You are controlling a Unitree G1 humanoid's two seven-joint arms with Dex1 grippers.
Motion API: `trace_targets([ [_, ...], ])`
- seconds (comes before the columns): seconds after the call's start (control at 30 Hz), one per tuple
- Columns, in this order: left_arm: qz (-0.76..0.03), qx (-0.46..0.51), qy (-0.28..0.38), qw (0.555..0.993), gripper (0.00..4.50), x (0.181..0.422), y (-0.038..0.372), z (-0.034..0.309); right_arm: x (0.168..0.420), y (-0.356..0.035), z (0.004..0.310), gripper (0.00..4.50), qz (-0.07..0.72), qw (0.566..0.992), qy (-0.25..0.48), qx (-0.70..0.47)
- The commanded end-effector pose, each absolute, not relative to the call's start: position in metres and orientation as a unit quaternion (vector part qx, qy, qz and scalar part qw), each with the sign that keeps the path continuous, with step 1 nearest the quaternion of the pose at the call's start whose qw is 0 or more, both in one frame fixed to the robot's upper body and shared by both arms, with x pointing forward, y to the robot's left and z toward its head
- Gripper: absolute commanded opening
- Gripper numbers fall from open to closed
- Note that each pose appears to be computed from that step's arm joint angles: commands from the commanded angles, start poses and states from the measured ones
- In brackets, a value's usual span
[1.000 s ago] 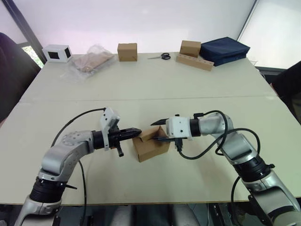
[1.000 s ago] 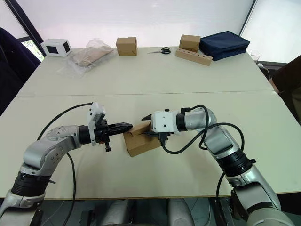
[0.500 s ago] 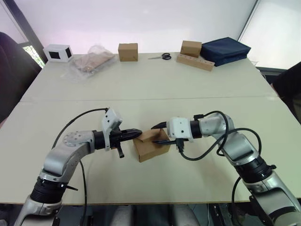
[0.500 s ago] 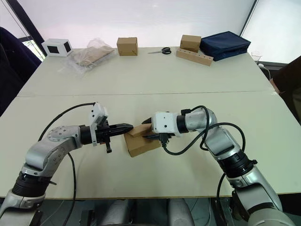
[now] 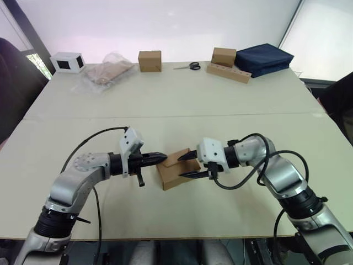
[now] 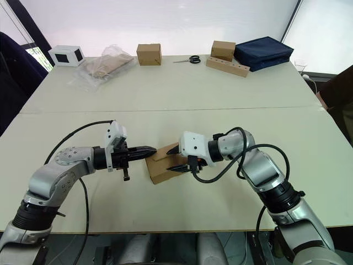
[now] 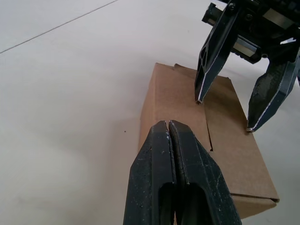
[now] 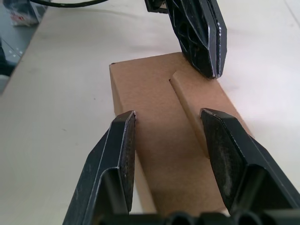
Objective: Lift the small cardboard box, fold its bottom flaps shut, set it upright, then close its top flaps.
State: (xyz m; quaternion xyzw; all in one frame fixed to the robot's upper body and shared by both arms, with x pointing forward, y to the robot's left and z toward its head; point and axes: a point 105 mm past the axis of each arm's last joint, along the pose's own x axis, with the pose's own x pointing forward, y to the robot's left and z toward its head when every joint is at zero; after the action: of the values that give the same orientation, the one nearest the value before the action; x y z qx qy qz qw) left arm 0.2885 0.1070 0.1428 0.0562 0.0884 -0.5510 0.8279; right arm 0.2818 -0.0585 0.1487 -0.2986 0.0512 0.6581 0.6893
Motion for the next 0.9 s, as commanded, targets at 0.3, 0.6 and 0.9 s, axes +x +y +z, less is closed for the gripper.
trace_targets([
  [0.3, -0.576, 0.111, 0.090, 0.805, 0.00, 0.279, 0.097, 0.139, 0.278, -0.058, 0.139, 2.21, 0.661, 0.690, 0.089, -0.283],
  [0.6, -0.571, 0.105, 0.085, 0.810, 0.00, 0.280, 0.101, 0.143, 0.283, -0.059, 0.140, 2.21, 0.650, 0.705, 0.088, -0.270],
  [0.9, -0.554, 0.053, 0.059, 0.829, 0.00, 0.269, 0.119, 0.171, 0.276, -0.076, 0.190, 2.21, 0.625, 0.770, 0.006, -0.131],
])
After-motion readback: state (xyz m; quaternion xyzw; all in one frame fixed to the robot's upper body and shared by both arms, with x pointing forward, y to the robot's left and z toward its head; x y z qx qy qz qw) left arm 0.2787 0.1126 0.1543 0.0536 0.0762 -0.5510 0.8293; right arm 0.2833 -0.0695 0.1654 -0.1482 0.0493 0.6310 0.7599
